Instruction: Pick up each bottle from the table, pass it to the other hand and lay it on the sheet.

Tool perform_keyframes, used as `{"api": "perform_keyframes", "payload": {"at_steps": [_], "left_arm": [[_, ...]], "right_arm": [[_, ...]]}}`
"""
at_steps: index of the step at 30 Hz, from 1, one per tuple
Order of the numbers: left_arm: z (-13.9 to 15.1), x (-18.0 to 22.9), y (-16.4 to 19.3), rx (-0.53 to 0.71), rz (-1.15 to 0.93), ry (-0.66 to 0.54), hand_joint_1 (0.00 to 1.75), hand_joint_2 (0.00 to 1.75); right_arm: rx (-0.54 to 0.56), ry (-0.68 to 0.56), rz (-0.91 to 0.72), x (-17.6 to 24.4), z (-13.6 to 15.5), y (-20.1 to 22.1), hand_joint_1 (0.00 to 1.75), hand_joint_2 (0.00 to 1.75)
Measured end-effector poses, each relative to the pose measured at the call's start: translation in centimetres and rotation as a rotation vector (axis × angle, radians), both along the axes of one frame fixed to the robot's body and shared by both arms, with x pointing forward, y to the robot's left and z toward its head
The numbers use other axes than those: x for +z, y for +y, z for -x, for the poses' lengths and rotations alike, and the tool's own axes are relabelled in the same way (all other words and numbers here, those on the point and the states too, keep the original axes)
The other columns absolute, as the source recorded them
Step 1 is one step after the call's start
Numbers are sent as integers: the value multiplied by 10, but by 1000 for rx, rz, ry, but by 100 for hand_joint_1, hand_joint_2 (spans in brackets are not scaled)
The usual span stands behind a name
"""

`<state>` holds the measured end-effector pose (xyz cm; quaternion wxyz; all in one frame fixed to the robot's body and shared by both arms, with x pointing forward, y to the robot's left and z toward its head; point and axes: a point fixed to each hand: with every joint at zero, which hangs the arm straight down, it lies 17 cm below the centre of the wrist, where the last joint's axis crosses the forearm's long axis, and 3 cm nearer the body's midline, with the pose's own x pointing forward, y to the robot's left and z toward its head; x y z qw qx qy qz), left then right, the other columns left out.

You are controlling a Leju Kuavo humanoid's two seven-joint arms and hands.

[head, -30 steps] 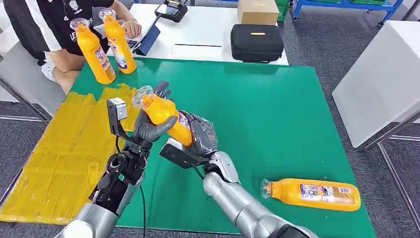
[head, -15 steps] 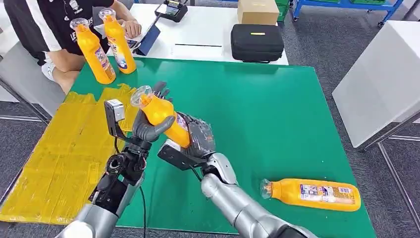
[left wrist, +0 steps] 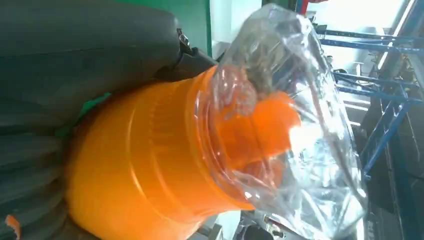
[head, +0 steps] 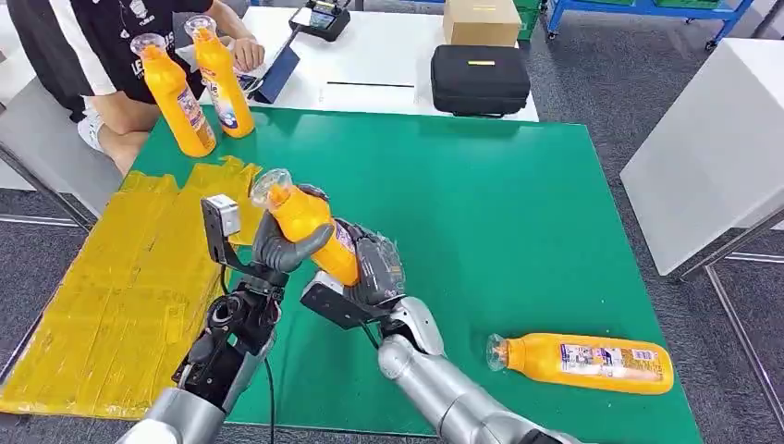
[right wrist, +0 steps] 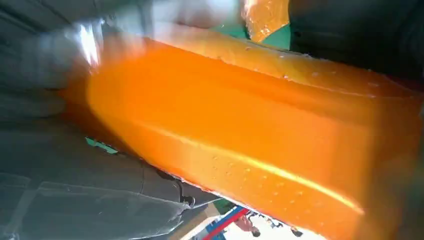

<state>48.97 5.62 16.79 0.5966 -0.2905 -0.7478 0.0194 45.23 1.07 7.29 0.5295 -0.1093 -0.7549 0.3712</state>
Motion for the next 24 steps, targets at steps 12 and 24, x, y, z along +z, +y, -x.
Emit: {"api": "perform_keyframes", "payload": {"at_steps": [12,24], "left_arm": [[4,5,-11,-13,-2,-15,175,175],[-14,6,22,106,-36,-29,175,175]], "right_arm": [[-38,-34,-81,8,1,-21,0,175],[-76,-211,-320,78,19,-54,0,175]]}}
